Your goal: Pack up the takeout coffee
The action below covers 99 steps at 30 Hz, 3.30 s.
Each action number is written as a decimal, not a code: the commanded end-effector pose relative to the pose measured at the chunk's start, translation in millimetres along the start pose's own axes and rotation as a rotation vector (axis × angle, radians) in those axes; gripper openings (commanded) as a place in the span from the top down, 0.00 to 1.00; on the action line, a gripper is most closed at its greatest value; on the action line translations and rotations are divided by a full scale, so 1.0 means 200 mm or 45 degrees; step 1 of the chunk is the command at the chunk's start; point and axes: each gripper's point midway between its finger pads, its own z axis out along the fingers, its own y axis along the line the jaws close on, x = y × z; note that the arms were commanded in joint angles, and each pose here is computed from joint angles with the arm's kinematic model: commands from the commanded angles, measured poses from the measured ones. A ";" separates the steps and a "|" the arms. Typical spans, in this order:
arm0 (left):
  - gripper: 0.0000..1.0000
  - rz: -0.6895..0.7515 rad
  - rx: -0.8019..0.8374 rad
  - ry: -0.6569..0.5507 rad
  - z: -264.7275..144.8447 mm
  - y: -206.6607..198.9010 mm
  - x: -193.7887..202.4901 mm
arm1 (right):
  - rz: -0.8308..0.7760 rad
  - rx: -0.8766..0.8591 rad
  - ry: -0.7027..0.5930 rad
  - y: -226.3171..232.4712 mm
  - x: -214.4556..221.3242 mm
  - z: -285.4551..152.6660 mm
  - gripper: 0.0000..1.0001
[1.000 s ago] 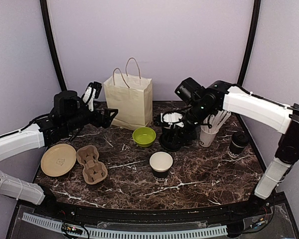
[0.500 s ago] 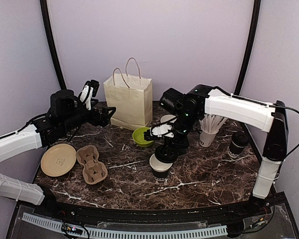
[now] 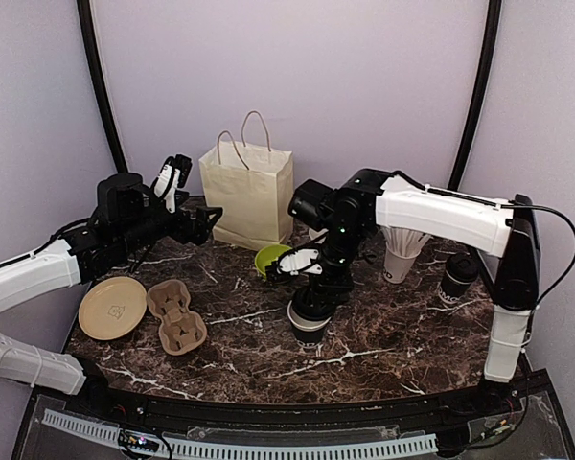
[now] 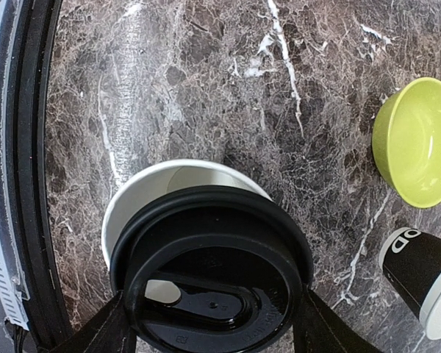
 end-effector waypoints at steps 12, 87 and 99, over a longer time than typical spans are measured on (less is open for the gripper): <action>0.01 0.003 0.010 0.005 0.00 0.01 0.00 | -0.037 0.034 0.031 0.03 -0.06 -0.02 0.34; 0.01 -0.012 0.066 0.020 0.01 -0.03 0.02 | -0.075 0.023 0.157 0.08 0.00 0.08 0.28; 0.01 -0.015 0.068 0.020 0.01 -0.03 0.02 | -0.068 0.044 0.139 0.05 -0.03 0.08 0.27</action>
